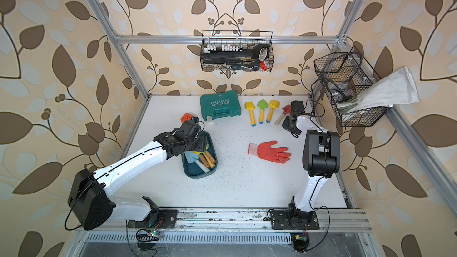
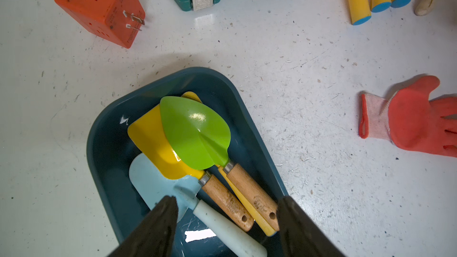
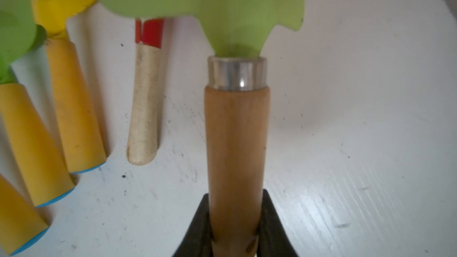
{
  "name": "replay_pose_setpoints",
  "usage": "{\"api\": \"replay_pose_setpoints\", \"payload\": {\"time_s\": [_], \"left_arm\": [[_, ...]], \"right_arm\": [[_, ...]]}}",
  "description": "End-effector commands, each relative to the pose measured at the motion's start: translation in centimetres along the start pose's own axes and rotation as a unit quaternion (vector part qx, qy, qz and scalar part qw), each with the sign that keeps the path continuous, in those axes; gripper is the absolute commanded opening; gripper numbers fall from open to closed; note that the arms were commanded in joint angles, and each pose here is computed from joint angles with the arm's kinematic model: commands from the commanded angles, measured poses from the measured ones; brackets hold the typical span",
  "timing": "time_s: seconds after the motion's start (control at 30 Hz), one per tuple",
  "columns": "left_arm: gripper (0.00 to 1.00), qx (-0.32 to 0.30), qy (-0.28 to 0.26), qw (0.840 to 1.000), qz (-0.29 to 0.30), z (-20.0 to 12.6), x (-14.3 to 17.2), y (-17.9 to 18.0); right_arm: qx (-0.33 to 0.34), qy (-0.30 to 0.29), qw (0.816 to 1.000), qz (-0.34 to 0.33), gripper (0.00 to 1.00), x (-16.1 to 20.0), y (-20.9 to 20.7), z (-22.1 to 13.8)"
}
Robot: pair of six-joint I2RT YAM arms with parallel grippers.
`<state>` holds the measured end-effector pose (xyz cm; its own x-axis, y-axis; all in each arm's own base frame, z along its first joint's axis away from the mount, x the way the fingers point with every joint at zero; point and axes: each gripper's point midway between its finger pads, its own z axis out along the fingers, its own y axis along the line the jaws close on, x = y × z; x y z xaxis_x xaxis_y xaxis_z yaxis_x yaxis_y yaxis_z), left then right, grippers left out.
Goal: Take the shovel out of the storage box
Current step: Place the shovel at the center of the board, then pick up the shovel from the storage box.
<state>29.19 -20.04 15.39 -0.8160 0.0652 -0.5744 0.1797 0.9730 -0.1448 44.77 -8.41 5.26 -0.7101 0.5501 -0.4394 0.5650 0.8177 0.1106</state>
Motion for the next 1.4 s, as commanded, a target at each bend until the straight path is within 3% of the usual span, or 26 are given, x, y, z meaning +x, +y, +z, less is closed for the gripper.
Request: {"api": "replay_pose_setpoints", "payload": {"time_s": [0.0, 0.27, 0.6, 0.8, 0.93, 1.13, 1.27, 1.37], "left_arm": [[0.69, -0.006, -0.019, 1.000, -0.005, -0.9, -1.4, 0.0], [0.69, -0.003, -0.015, 1.000, -0.004, -0.8, -1.2, -0.2], [0.69, -0.002, -0.014, 1.000, -0.004, -0.7, -1.2, -0.2], [0.69, -0.004, -0.012, 1.000, -0.004, -0.6, -1.2, -0.2], [0.69, -0.006, -0.014, 1.000, -0.003, -0.6, -1.3, -0.1], [0.69, -0.009, -0.015, 1.000, -0.007, -0.7, -1.3, 0.0], [0.72, -0.014, -0.020, 1.000, -0.015, -1.1, -1.3, 0.3], [0.75, -0.015, -0.027, 0.999, -0.021, -1.4, -1.4, 0.5]], "right_arm": [[0.010, 0.008, 1.000, 0.022, 0.15, -0.5, -0.5, 1.0], [0.038, 0.031, 0.998, 0.045, 0.17, 0.1, -2.1, 3.5], [0.048, 0.047, 0.997, 0.024, 0.28, 0.0, -2.0, 5.0], [0.047, 0.045, 0.998, 0.022, 0.30, -0.3, -1.8, 4.9], [0.045, 0.039, 0.998, 0.011, 0.38, -0.6, -1.2, 4.4], [0.043, -0.014, 0.999, -0.019, 0.52, -1.9, 0.4, 0.4], [-0.004, -0.068, 0.997, -0.022, 0.55, -2.2, 2.5, -4.8], [-0.033, -0.120, 0.990, -0.067, 0.56, -1.2, 4.5, -9.5]]}}
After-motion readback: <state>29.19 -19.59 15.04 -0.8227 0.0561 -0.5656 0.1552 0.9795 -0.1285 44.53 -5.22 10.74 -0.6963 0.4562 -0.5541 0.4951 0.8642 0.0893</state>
